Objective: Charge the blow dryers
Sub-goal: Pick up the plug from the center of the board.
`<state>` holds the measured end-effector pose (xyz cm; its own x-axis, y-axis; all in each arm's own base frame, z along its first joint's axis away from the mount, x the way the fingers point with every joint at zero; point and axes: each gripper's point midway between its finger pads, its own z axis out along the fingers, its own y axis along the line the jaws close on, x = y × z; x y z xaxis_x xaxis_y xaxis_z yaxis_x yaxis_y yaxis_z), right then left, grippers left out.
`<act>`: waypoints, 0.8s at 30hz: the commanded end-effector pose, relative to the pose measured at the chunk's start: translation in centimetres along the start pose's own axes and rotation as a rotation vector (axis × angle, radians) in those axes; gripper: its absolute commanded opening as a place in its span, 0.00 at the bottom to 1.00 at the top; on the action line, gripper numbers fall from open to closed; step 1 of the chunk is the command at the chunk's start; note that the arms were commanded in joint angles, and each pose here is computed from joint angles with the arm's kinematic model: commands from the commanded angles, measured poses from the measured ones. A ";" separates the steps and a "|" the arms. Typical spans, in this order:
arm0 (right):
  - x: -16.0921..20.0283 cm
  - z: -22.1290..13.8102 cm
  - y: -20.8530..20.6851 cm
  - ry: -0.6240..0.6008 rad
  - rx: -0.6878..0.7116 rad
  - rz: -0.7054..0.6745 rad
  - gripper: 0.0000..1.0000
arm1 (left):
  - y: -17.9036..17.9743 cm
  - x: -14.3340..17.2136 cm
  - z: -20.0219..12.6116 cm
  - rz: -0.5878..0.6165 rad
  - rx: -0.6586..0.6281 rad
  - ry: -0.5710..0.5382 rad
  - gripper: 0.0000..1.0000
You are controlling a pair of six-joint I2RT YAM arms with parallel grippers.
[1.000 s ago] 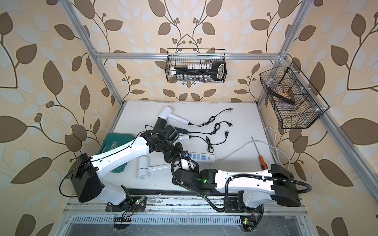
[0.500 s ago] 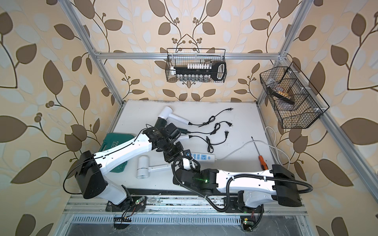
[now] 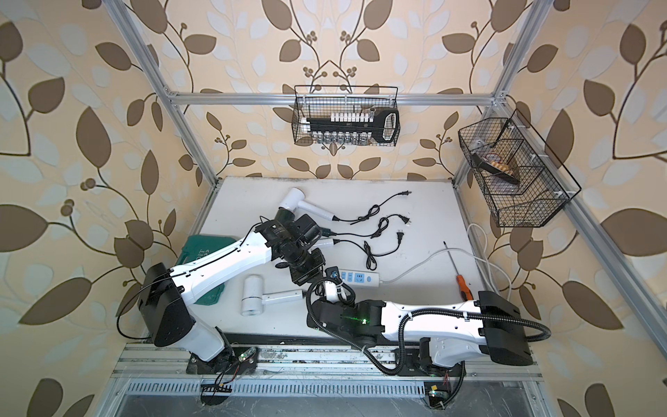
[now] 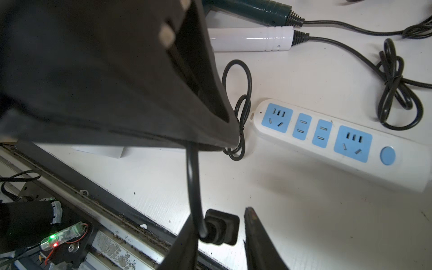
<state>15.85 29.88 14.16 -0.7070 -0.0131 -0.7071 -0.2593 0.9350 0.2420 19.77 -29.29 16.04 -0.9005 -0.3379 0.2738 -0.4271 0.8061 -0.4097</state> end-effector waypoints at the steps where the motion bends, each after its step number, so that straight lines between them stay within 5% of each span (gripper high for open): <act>1: -0.1 0.1 -0.2 0.002 -0.002 0.026 0.31 | -0.4 0.7 -0.7 -0.005 0.008 0.012 0.00; 24: -0.1 0.7 -0.7 0.052 0.042 0.029 0.24 | -0.2 1.0 -0.6 -0.001 0.009 0.012 0.00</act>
<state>16.28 29.63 13.47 -0.7400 -0.0087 -0.6725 -0.2354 0.9400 0.2469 19.61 -29.49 16.07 -0.8952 -0.3462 0.2807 -0.4377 0.8015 -0.4074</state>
